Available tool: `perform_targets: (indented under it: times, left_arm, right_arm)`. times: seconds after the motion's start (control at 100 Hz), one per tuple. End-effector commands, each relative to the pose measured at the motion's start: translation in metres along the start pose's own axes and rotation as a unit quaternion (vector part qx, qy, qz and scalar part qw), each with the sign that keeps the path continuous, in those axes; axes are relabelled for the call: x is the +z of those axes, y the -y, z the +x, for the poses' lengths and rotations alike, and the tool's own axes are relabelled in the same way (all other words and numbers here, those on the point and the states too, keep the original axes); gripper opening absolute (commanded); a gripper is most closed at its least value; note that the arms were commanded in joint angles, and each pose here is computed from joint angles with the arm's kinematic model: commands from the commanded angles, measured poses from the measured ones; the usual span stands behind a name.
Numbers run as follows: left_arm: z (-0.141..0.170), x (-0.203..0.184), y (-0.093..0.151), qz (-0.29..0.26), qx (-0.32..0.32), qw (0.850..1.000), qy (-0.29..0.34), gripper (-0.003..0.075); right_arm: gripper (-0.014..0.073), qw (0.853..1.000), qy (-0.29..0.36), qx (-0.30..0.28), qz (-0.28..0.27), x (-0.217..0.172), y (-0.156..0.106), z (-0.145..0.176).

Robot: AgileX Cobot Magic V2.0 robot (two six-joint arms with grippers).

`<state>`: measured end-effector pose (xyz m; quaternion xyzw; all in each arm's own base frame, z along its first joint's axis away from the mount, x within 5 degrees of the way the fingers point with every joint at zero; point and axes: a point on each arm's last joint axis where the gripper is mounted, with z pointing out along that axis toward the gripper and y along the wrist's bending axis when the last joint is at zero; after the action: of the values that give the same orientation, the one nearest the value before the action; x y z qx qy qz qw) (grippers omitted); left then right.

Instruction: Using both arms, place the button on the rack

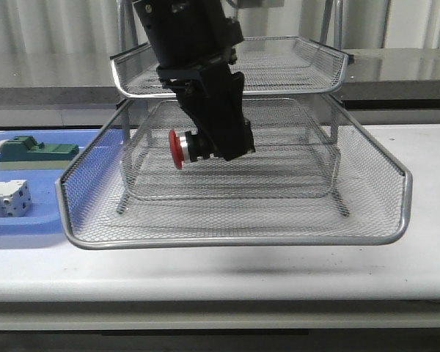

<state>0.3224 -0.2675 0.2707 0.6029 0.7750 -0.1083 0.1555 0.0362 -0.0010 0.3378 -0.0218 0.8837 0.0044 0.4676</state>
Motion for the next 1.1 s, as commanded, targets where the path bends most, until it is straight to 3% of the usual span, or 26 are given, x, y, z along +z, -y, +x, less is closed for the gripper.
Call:
perform_targets:
  times: [0.0,0.15,0.27,0.63,0.87,1.09]
  left_arm:
    - [-0.011,-0.028,0.006,-0.02,0.003,0.999,0.047,0.0223]
    - [-0.011,-0.028,0.006,-0.02,0.003,0.999,0.047,0.04]
    - [-0.011,-0.028,0.006,-0.02,0.003,0.999,0.047,0.0463]
    - [-0.012,-0.041,0.009,-0.024,0.002,0.998,0.054,0.0463]
    - [-0.004,-0.094,0.012,-0.063,-0.014,0.993,0.1,0.0463]
    - [0.033,-0.147,0.002,-0.097,-0.079,0.987,0.098,0.0463]
  right_arm:
    - [-0.007,0.999,0.047,-0.003,0.005,-0.007,0.001,-0.013]
    - [-0.007,0.999,0.047,-0.003,0.005,-0.007,0.001,-0.013]
    - [-0.007,0.999,0.047,-0.003,0.005,-0.007,0.001,-0.013]
    - [-0.007,0.999,0.047,-0.003,0.005,-0.007,0.001,-0.013]
    - [-0.007,0.999,0.047,-0.003,0.005,-0.007,0.001,-0.013]
    - [-0.007,0.999,0.047,-0.003,0.005,-0.007,0.001,-0.013]
